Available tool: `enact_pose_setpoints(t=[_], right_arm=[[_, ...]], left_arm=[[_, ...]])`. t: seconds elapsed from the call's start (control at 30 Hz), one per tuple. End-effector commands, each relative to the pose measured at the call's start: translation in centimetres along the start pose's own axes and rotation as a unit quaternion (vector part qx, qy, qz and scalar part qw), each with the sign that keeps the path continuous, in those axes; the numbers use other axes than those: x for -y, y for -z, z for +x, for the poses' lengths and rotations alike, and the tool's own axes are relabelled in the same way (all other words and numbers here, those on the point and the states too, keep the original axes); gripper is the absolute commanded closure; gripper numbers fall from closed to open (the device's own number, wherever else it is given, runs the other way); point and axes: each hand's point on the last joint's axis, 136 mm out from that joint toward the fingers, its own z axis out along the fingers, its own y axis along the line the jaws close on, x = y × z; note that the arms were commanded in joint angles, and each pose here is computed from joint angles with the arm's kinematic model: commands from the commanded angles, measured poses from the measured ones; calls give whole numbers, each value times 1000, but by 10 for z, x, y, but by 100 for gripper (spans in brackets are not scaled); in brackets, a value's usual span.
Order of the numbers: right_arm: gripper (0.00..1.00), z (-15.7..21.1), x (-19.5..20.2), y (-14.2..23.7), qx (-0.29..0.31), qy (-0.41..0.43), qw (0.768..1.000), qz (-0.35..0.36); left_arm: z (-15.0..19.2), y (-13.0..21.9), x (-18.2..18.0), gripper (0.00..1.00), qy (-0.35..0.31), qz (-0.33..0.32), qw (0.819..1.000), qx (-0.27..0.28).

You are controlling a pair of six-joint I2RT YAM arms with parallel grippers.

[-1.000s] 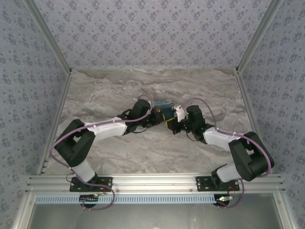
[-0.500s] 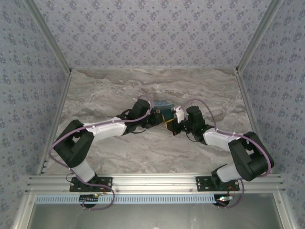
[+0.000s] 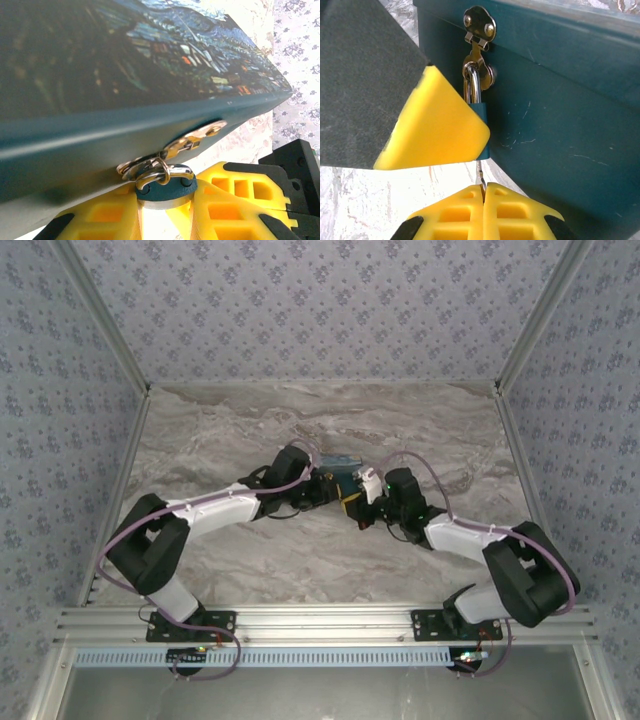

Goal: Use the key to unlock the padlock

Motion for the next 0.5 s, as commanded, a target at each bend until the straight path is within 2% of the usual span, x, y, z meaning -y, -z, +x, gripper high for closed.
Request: enact_pose_setpoints(t=[0.0,0.13,0.3,0.47], right_arm=[[100,-46,-8,12,78,73,994,18],[100,-45,-9,13,72,102,991,46],[100,-40,-8,10,66,104,991,47],[100,-40,-10,10,74,68,995,2]], left_arm=[[16,7,4,77,-16,-2,999,-38],[16,8,4,77,-12,0,999,-37],[16,8,6,77,-7,5,999,-40],[15,7,10,77,-8,15,999,-41]])
